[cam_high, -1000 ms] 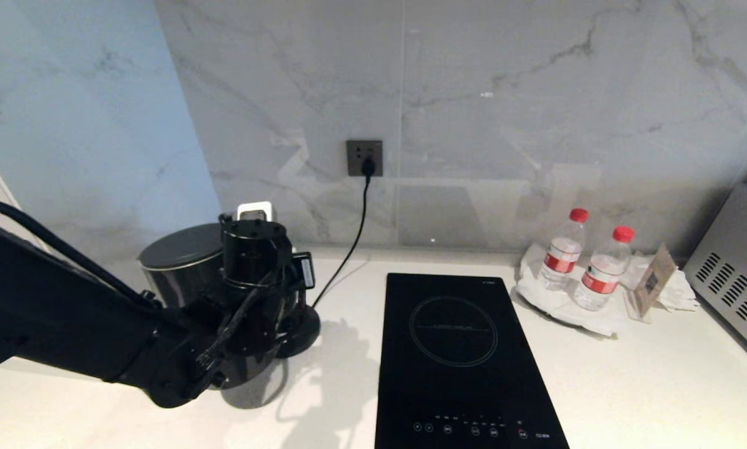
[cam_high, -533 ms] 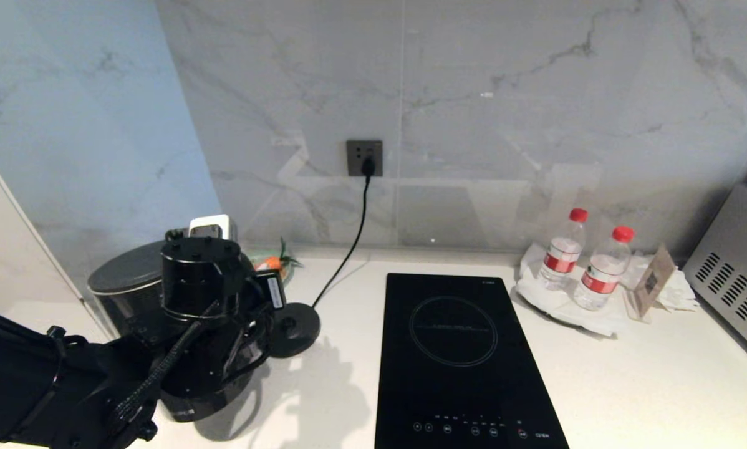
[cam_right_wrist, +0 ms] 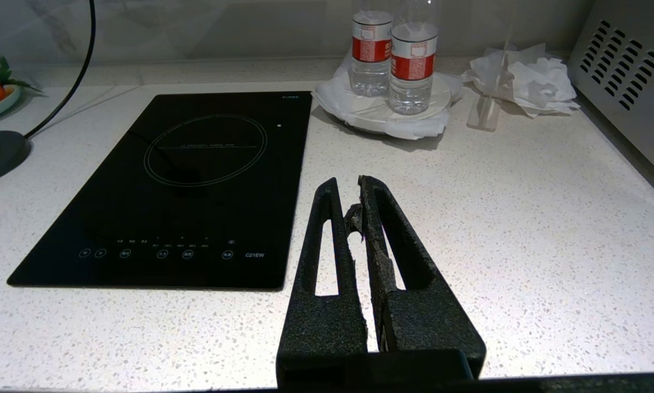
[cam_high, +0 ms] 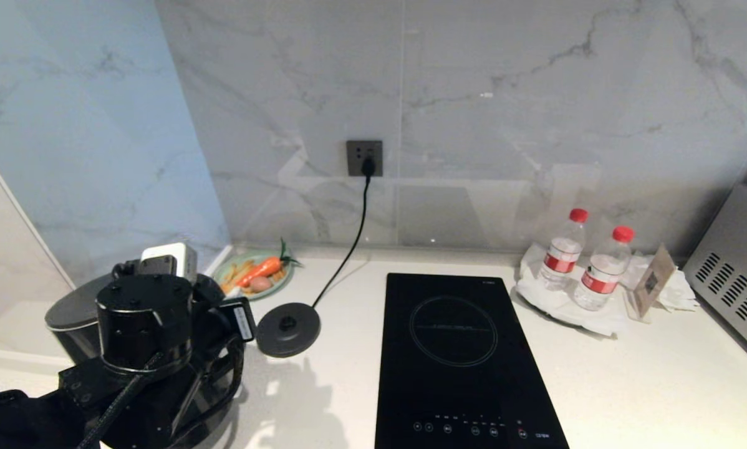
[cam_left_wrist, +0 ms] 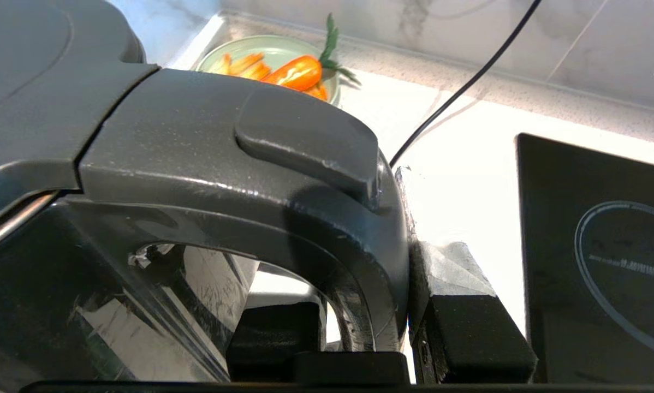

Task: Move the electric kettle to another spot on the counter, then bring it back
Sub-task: Place it by the sink

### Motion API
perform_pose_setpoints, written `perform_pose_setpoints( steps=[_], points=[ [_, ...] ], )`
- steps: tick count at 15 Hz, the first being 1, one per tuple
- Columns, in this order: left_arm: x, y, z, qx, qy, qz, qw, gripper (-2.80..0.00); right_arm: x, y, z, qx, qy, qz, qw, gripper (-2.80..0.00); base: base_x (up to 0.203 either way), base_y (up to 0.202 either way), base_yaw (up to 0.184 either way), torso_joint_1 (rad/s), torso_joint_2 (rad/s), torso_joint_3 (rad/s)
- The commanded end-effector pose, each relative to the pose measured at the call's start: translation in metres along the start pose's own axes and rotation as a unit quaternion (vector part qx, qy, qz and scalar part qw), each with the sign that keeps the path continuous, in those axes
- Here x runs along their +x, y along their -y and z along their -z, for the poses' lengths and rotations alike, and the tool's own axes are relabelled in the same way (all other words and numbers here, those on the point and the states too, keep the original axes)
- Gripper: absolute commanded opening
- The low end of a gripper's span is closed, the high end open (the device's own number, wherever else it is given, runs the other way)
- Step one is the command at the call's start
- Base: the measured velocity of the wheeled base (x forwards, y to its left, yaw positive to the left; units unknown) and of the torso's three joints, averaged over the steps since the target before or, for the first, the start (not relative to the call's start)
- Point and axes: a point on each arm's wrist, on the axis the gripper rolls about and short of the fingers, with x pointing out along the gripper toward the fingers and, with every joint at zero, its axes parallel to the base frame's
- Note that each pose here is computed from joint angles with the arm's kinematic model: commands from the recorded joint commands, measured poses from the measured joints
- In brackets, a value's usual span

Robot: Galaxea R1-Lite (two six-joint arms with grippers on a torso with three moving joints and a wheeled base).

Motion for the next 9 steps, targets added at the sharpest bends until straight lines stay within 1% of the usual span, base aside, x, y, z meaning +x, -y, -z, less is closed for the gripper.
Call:
perform_pose_setpoints(
  steps=[1, 5, 8, 9],
  points=[
    [-0.011, -0.009, 0.001, -0.005, 0.003, -0.002, 1.0, -2.8, 0.0, 0.0, 0.0, 0.0, 0.0, 0.0, 1.0, -2.8, 0.0, 0.0, 0.0, 0.0, 0.0, 0.0],
    [-0.018, -0.016, 0.003, -0.013, 0.001, -0.002, 0.9999, -2.8, 0.0, 0.0, 0.0, 0.0, 0.0, -0.001, 1.0, -2.8, 0.0, 0.0, 0.0, 0.0, 0.0, 0.0],
    [-0.026, -0.023, 0.008, -0.01, -0.004, -0.01, 0.9999, -2.8, 0.0, 0.0, 0.0, 0.0, 0.0, 0.0, 1.0, -2.8, 0.0, 0.0, 0.0, 0.0, 0.0, 0.0],
    [-0.028, -0.025, 0.007, -0.018, -0.001, -0.01, 0.9998, -2.8, 0.0, 0.0, 0.0, -0.001, 0.0, -0.001, 1.0, -2.8, 0.0, 0.0, 0.0, 0.0, 0.0, 0.0]
  ],
)
